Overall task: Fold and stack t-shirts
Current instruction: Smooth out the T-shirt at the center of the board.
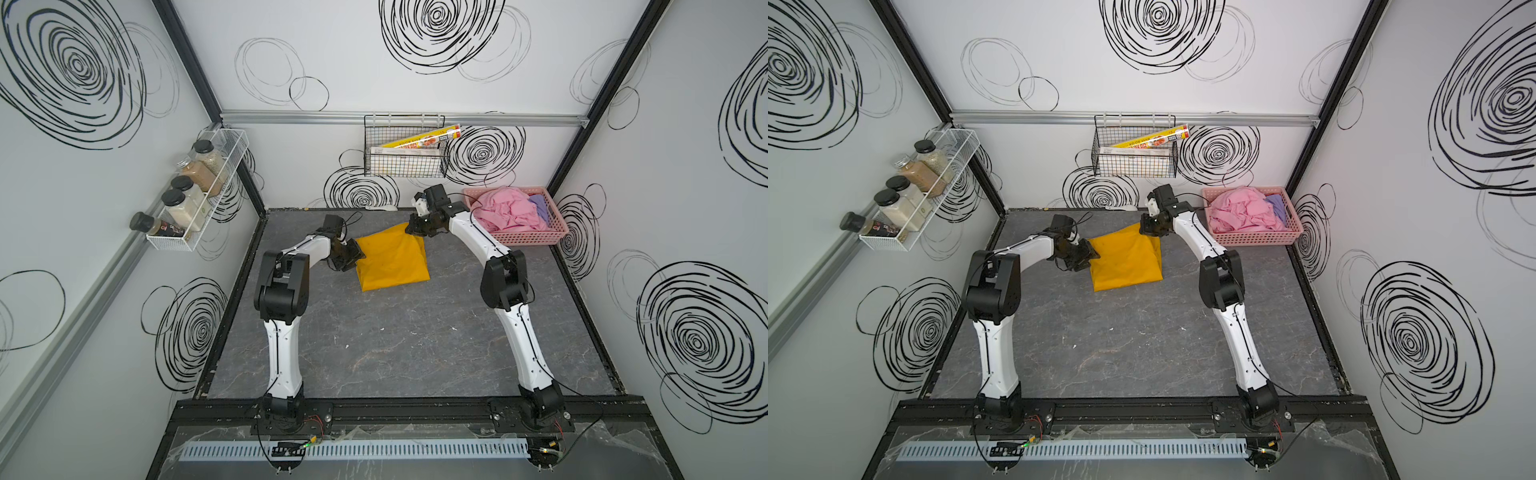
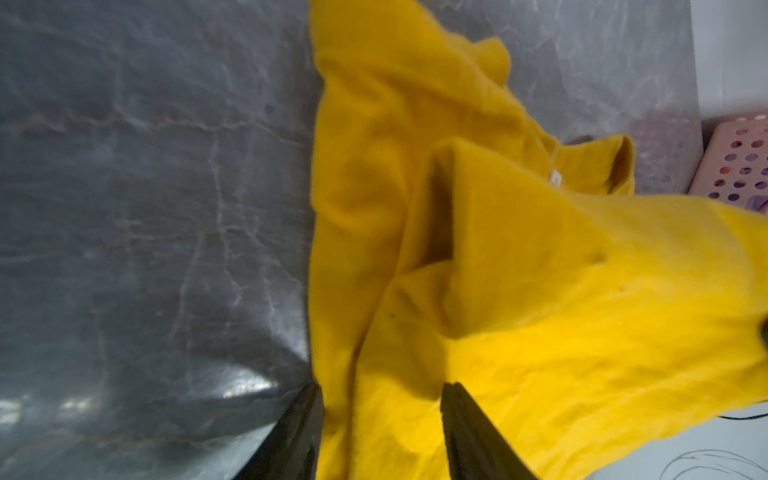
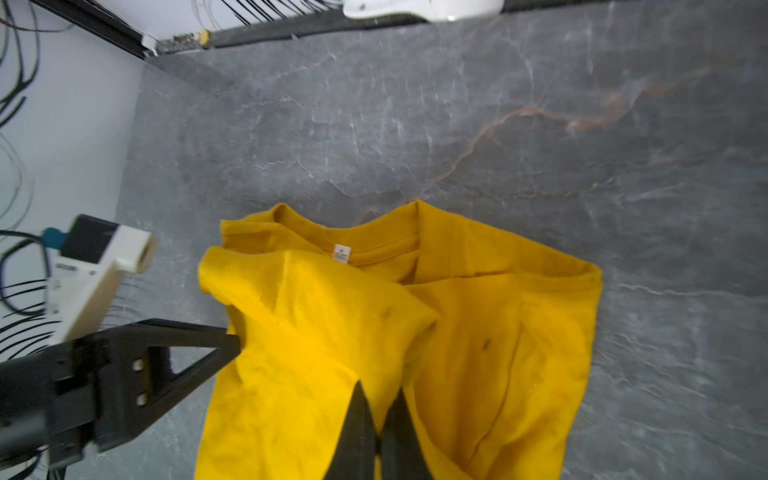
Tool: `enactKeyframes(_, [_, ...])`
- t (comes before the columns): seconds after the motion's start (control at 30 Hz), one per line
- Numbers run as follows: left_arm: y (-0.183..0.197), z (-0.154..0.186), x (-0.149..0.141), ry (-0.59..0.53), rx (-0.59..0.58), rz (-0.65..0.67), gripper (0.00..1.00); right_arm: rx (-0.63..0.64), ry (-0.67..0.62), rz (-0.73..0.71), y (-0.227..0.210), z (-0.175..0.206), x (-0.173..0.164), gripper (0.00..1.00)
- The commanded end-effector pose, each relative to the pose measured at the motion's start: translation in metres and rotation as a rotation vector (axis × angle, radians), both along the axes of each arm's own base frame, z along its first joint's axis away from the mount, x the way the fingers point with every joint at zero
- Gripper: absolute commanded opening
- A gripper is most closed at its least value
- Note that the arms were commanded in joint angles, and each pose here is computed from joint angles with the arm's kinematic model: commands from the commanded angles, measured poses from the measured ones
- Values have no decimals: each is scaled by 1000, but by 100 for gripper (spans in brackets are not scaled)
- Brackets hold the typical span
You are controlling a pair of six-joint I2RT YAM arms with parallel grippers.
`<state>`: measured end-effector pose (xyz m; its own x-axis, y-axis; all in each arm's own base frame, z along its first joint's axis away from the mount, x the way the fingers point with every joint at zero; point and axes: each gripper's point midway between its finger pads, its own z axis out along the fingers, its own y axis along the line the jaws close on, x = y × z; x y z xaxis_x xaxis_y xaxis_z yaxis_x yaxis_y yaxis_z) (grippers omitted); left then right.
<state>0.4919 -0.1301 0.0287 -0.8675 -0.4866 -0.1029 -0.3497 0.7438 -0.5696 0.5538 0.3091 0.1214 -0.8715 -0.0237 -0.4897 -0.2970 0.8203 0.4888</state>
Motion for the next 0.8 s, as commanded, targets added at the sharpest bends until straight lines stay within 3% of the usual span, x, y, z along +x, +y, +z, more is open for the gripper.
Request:
enactKeyframes(0.0, [-1,-18,-9,36,21,-18,53,-45,7,0,-10,4,-9,0])
enactKeyframes(0.2, [5,-17,-9,34,15,-8,53,-136,40,-49,-27,-14,-14,0])
enactKeyframes(0.47, [11,-9,-10,20,4,7,53,-372,72,-243,-75,-58,-5,0])
enactKeyframes(0.53, [12,-6,-10,13,2,9,53,-368,66,-245,-74,-63,-3,0])
enactKeyframes(0.6, [10,-1,-9,3,-2,5,53,-347,58,-231,-69,-66,-1,25])
enactKeyframes(0.67, [7,6,-7,-15,-4,-6,55,-331,43,-217,-64,-61,3,64])
enactKeyframes(0.7, [5,11,-6,-30,4,-16,56,-325,34,-211,-63,-58,4,71])
enactKeyframes(0.73, [2,19,-4,-52,23,-28,56,-320,23,-204,-62,-53,5,94])
enactKeyframes(0.77, [-2,30,-3,-81,49,-37,56,-315,9,-200,-61,-45,5,98])
